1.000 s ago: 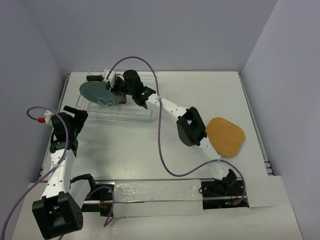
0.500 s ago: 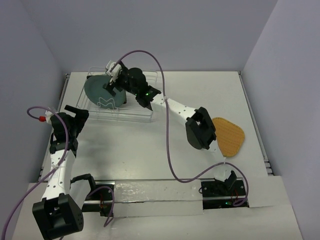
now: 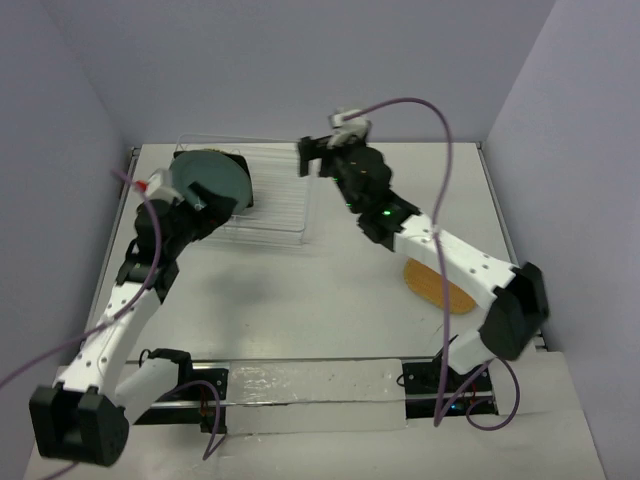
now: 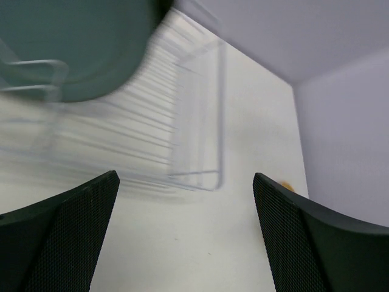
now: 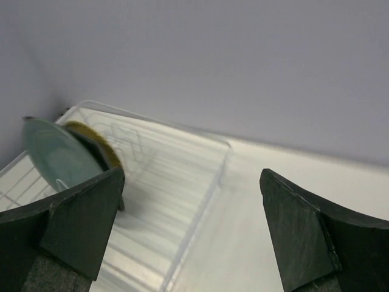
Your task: Load the plates into the dish rack
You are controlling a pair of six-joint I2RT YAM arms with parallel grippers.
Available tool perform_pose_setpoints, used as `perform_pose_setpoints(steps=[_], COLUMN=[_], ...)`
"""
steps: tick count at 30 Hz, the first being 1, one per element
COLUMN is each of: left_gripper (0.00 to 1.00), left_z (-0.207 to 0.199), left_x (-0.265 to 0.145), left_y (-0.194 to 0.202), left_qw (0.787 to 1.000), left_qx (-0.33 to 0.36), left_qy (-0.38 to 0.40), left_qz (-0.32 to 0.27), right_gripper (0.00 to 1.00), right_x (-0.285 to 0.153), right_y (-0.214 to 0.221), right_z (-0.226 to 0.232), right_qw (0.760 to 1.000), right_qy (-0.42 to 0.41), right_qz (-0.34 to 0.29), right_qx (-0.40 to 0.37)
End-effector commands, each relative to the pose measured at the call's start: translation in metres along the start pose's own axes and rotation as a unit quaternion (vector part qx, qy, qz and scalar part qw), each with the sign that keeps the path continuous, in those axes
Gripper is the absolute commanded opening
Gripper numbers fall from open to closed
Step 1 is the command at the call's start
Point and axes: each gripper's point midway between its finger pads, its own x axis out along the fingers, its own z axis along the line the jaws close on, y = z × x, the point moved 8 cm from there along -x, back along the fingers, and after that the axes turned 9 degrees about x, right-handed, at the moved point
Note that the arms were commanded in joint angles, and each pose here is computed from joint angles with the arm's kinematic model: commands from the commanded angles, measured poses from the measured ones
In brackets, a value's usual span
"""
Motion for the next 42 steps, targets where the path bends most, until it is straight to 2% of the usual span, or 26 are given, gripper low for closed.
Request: perform_pose_setpoints(steps=[1, 3, 4, 5, 6, 9, 12, 14, 15, 16, 18, 20, 22, 25, 30, 42], left_gripper=[0.99, 0.99, 0.99, 0.99, 0.99, 0.99, 0.99, 0.99, 0.99, 0.99, 0.99, 0.99, 0.99, 0.99, 0.99, 0.97], left_z=[-0.081, -0.112, -0.129, -0.144, -0.148, -0.194, -0.225, -0.254, -0.25, -0.256, -0.266, -0.28, -0.288, -0.293, -0.299, -0.287], left_x=[0.025, 0.032, 0.039, 0.039, 0.043, 0.06, 0.088, 0.093, 0.101, 0.114, 0.124, 0.141, 0.144, 0.148, 0.155, 0.178], left_y=[0.005, 0.005, 0.024, 0.02, 0.032, 0.059, 0.09, 0.102, 0.123, 0.145, 0.162, 0.184, 0.2, 0.223, 0.25, 0.319], left_qw=[0.982, 0.974, 0.966, 0.963, 0.959, 0.924, 0.899, 0.866, 0.853, 0.841, 0.823, 0.81, 0.802, 0.792, 0.791, 0.793], left_qx=[0.097, 0.123, 0.152, 0.164, 0.176, 0.203, 0.229, 0.259, 0.267, 0.272, 0.273, 0.273, 0.282, 0.289, 0.285, 0.262], left_qy=[0.163, 0.187, 0.2, 0.209, 0.211, 0.303, 0.333, 0.392, 0.402, 0.409, 0.427, 0.438, 0.443, 0.449, 0.445, 0.422], left_qz=[0.027, 0.03, 0.054, 0.052, 0.067, 0.115, 0.166, 0.171, 0.197, 0.228, 0.255, 0.277, 0.286, 0.297, 0.307, 0.353], right_gripper=[1.0, 1.0, 1.0, 1.0, 1.0, 1.0, 1.0, 1.0, 1.0, 1.0, 1.0, 0.99, 0.99, 0.99, 0.99, 0.99], right_x=[-0.07, -0.101, -0.126, -0.14, -0.15, -0.202, -0.239, -0.258, -0.265, -0.281, -0.294, -0.308, -0.316, -0.316, -0.318, -0.309], right_y=[0.011, 0.023, 0.032, 0.035, 0.036, 0.05, 0.064, 0.087, 0.091, 0.1, 0.108, 0.127, 0.135, 0.148, 0.168, 0.195], right_z=[-0.116, -0.144, -0.157, -0.175, -0.176, -0.219, -0.254, -0.268, -0.274, -0.287, -0.295, -0.305, -0.312, -0.315, -0.32, -0.318], right_qw=[0.96, 0.942, 0.93, 0.92, 0.918, 0.877, 0.835, 0.808, 0.796, 0.769, 0.75, 0.72, 0.706, 0.699, 0.678, 0.681], right_qy=[0.201, 0.227, 0.249, 0.28, 0.281, 0.375, 0.444, 0.479, 0.492, 0.521, 0.536, 0.555, 0.562, 0.557, 0.568, 0.521], right_qz=[0.022, 0.039, 0.037, 0.032, 0.026, 0.009, -0.007, -0.004, -0.011, -0.029, -0.038, -0.046, -0.051, -0.033, -0.015, 0.032], right_qx=[0.192, 0.243, 0.269, 0.274, 0.28, 0.299, 0.324, 0.343, 0.353, 0.368, 0.386, 0.414, 0.428, 0.448, 0.466, 0.514])
